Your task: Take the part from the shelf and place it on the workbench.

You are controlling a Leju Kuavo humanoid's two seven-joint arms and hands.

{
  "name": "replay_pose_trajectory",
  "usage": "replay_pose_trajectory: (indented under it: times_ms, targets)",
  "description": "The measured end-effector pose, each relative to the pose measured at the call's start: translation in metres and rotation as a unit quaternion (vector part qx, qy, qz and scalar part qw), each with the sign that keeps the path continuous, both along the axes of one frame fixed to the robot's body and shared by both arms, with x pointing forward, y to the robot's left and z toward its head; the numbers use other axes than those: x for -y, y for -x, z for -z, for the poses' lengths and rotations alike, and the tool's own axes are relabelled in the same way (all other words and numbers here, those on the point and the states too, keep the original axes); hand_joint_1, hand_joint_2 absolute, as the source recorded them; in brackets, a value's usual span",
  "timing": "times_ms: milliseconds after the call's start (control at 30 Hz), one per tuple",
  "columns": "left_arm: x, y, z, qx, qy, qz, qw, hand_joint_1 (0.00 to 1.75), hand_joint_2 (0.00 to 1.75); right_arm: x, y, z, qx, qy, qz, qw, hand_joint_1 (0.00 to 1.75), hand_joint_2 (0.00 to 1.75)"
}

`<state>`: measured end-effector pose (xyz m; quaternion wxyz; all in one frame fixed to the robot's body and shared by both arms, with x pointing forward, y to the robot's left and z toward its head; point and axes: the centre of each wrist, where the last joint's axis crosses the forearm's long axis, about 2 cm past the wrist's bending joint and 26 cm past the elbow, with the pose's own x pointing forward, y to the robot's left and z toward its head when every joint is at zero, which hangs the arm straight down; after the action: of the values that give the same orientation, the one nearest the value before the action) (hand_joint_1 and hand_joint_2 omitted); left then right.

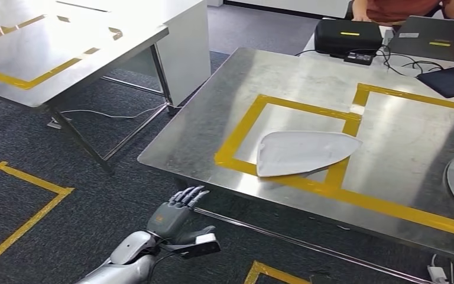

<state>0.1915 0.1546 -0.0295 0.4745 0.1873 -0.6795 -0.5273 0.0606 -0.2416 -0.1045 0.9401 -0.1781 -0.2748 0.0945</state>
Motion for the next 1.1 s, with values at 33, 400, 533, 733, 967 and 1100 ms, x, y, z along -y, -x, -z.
replay_pose_trajectory:
  times_ms: [33,400,533,733,967,1100]
  targets:
    - [-0.001,0.002,0.001,-0.002,-0.001,-0.001,1.000,0.00,0.00,0.000,0.002,0.000,-0.002,0.000,0.000,1.000,0.00,0.00]
    - [-0.018,0.026,0.014,-0.025,-0.001,-0.035,0.999,0.00,0.00,0.004,0.006,0.001,-0.005,0.006,0.001,1.000,0.00,0.00]
    - [-0.022,0.034,0.018,-0.033,-0.002,-0.052,0.998,0.00,0.00,0.005,0.009,0.002,-0.011,0.009,0.003,1.000,0.00,0.00]
    - [-0.027,0.042,0.021,-0.045,-0.004,-0.080,0.996,0.00,0.00,0.006,0.013,0.002,-0.019,0.011,0.006,1.000,0.00,0.00]
    - [-0.027,0.045,0.021,-0.047,0.001,-0.100,0.994,0.00,0.00,0.006,0.014,0.002,-0.021,0.012,0.004,1.000,0.00,0.00]
    - [-0.026,0.047,0.021,-0.048,0.004,-0.107,0.993,0.00,0.00,0.007,0.015,0.003,-0.024,0.013,0.004,1.000,0.00,0.00]
